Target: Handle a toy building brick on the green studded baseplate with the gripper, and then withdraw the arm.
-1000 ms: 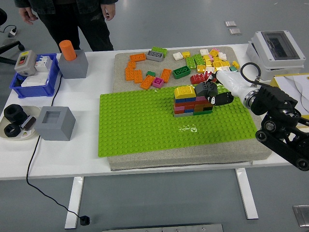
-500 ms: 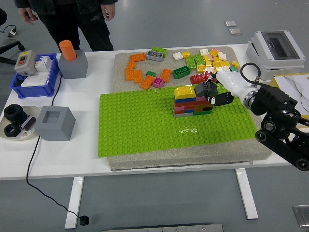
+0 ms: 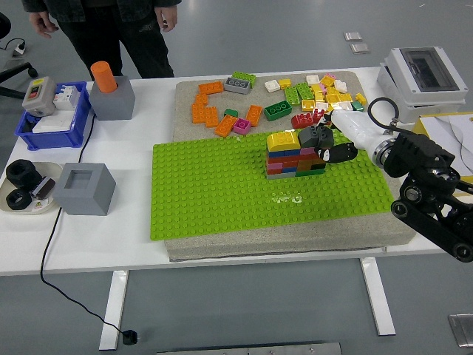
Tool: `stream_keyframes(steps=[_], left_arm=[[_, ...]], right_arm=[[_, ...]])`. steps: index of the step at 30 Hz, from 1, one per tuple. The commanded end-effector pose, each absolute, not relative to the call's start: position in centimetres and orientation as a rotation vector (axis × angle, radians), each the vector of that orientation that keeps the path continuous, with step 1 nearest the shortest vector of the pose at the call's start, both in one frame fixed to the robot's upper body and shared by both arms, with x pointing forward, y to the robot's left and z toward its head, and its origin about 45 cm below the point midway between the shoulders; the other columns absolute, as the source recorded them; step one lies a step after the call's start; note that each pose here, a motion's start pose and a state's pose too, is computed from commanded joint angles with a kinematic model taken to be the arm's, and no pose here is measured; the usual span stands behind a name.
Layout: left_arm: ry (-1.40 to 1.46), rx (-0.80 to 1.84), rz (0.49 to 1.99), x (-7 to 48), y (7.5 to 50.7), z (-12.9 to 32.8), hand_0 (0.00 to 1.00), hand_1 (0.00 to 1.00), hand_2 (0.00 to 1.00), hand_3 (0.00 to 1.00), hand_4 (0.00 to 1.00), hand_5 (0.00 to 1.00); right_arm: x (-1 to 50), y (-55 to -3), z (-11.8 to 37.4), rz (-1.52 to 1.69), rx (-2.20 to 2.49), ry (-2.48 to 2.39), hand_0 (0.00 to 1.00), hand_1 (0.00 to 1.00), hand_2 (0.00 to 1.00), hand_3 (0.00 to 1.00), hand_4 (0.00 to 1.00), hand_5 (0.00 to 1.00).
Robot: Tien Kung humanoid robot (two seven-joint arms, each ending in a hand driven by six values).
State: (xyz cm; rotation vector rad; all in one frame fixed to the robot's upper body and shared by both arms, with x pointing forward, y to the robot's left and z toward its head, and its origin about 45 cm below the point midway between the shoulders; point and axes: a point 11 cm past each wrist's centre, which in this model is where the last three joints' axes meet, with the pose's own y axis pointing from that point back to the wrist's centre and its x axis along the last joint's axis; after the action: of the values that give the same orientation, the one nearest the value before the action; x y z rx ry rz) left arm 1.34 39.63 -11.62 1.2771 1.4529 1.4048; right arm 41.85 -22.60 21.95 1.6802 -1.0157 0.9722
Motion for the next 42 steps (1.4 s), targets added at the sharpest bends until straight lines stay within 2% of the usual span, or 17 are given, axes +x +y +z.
stream_keyframes(steps=[31, 32, 37, 38, 42], left_arm=[[1.441, 1.269, 1.415, 1.61, 39.79, -11.59, 0.650, 0.652, 0.694, 0.822, 0.998, 0.973], [1.440, 1.269, 1.415, 1.61, 39.79, -11.59, 0.649, 0.651, 0.694, 0.820, 0.998, 0.974], [1.442, 1.271, 1.415, 1.53, 39.80, -11.59, 0.649, 0.651, 0.694, 0.820, 0.998, 0.974], [1.443, 1.272, 1.414, 1.48, 39.80, -11.59, 0.649, 0.651, 0.694, 0.819, 0.998, 0.976], [1.444, 1.274, 1.413, 1.37, 39.82, -11.59, 0.649, 0.651, 0.694, 0.819, 0.998, 0.976]], right_arm=[[42.07, -23.02, 22.15, 0.965, 1.674, -1.027, 0.688, 0.760, 0.819, 0.658, 0.690, 0.133], [42.07, -23.04, 22.15, 0.964, 1.674, -1.028, 0.688, 0.763, 0.828, 0.719, 0.713, 0.126], [42.01, -23.07, 22.13, 0.961, 1.677, -1.029, 0.688, 0.763, 0.828, 0.719, 0.713, 0.126], [41.99, -23.06, 22.13, 0.961, 1.678, -1.030, 0.689, 0.763, 0.832, 0.775, 0.774, 0.145], [41.95, -23.06, 22.15, 0.958, 1.681, -1.030, 0.689, 0.763, 0.832, 0.775, 0.774, 0.145]])
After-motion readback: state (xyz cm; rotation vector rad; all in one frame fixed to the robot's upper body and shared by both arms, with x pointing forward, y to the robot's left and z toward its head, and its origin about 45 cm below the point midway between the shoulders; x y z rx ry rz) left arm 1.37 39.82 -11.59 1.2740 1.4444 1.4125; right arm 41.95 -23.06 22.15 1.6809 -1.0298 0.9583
